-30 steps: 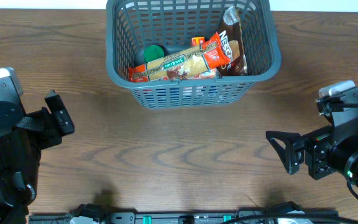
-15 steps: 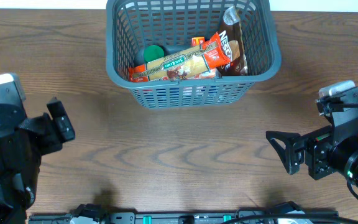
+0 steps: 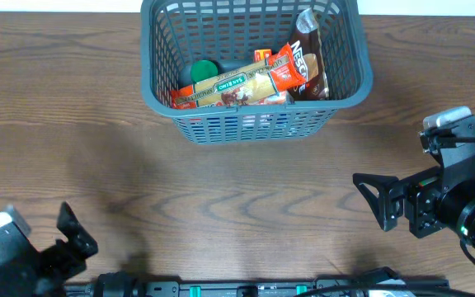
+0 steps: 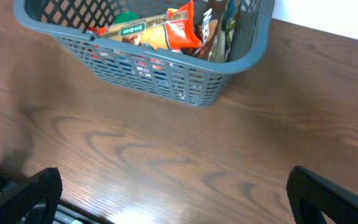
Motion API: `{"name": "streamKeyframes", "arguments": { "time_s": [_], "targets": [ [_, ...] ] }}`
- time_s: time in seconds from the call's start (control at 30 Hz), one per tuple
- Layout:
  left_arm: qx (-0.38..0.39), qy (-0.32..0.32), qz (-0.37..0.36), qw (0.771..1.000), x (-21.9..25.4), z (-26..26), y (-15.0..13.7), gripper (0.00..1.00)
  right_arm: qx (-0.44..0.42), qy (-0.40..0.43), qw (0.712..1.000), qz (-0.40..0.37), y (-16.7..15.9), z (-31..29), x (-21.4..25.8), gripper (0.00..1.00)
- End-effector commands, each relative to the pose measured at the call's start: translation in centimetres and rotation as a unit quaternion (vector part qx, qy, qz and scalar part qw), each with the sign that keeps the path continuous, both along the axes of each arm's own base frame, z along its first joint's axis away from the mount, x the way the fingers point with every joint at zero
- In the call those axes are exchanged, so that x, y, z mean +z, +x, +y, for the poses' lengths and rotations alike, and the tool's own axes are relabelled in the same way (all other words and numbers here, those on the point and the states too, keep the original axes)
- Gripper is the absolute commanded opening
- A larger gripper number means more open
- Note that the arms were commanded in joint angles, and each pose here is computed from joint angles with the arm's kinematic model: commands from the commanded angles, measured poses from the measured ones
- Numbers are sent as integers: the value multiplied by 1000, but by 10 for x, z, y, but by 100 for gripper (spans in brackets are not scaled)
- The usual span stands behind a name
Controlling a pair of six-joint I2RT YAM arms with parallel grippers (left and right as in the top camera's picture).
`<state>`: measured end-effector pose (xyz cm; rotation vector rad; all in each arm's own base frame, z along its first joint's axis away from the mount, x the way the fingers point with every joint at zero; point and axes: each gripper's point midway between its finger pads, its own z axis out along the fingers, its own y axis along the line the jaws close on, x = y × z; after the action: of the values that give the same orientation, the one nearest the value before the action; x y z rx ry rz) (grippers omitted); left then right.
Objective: Pack container
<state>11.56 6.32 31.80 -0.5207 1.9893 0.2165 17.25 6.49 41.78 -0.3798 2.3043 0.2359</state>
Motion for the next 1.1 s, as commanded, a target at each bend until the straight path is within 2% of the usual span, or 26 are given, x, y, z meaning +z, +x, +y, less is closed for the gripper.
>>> {"name": "streamKeyframes", "arguments": {
  "time_s": [0.0,0.4,0.87,1.07],
  "targets": [
    [-6,-8,-4,1000,-32,-3,2,98,-6,-1,1000,0,0,-2,1,99],
    [-179,10,-36,983,-108,-51,59,98,-6,0,1000,-1,0,-2,1,99],
    [-192,7,-47,980,-180,-53,92,98,-6,0,1000,-1,0,-2,1,99],
    [-200,6,-66,978,-197,-55,107,98,-6,0,1000,-1,0,-2,1,99]
  ]
}}
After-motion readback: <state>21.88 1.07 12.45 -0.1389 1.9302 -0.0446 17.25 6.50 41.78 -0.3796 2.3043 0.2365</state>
